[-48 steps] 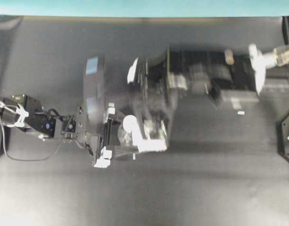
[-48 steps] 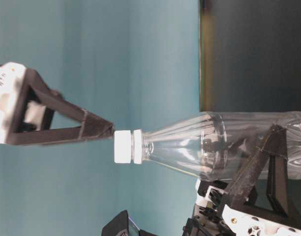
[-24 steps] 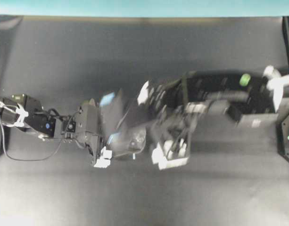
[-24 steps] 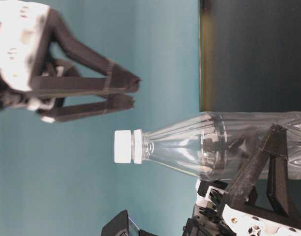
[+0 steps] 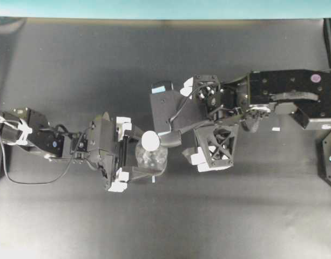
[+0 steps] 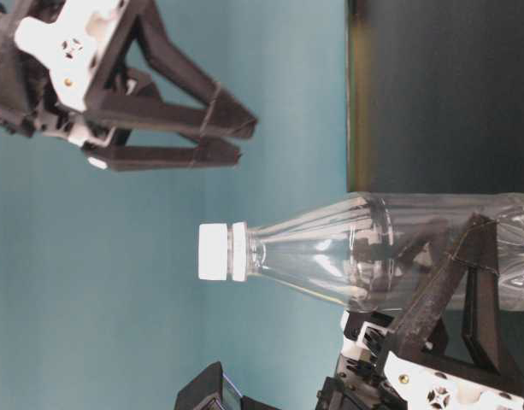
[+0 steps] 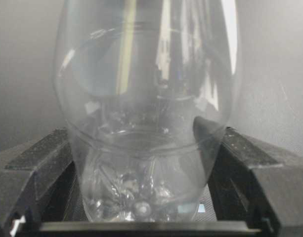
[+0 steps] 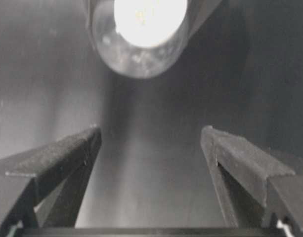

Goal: Open the bottle cap by holding the bottle with the left arm and twisting the cap with the right arm.
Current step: 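Align the right gripper on the white cap and close on it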

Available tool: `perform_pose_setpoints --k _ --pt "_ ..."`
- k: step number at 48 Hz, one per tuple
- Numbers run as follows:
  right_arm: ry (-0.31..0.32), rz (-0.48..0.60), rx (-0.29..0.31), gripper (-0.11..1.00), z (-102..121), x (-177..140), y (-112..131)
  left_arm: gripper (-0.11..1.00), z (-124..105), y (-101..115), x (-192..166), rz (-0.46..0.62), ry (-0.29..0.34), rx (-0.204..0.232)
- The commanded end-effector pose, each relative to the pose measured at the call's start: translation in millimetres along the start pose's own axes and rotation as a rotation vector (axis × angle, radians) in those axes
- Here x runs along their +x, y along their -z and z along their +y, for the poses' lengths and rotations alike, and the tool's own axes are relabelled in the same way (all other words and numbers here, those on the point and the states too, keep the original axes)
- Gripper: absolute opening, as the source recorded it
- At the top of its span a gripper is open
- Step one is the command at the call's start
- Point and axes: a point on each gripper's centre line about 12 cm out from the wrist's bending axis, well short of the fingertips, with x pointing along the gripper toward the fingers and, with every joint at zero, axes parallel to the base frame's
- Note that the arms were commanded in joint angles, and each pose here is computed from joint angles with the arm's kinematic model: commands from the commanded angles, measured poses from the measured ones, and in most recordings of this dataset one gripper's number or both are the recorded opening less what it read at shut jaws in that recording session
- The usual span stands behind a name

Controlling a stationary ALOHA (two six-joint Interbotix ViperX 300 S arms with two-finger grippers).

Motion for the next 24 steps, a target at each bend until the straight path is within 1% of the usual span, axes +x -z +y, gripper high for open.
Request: perform_pose_setpoints --k 1,8,12,16,24 --pt "-0.004 -0.06 -0.02 0.78 9.6 -15.5 -17.1 0.8 0.5 0.9 0.4 0.008 -0.001 -0.004" --pt "-0.01 -0.055 0.015 0.78 7.0 -15.0 -33.7 0.8 1.1 0.9 0.4 0.008 -0.003 -0.005" --pt "-0.015 -0.029 0.034 0.78 5.0 -15.0 -43.5 0.8 1.1 0.9 0.4 0.008 -0.003 -0.005" --pt "-0.02 -0.014 0.037 0.78 4.9 -12.5 -52.9 0.8 1.7 0.9 0.4 0.007 -0.004 -0.004" --pt "-0.024 -0.002 0.03 0.78 4.9 -6.2 -61.5 0.8 1.7 1.4 0.1 0.009 -0.004 -0.002"
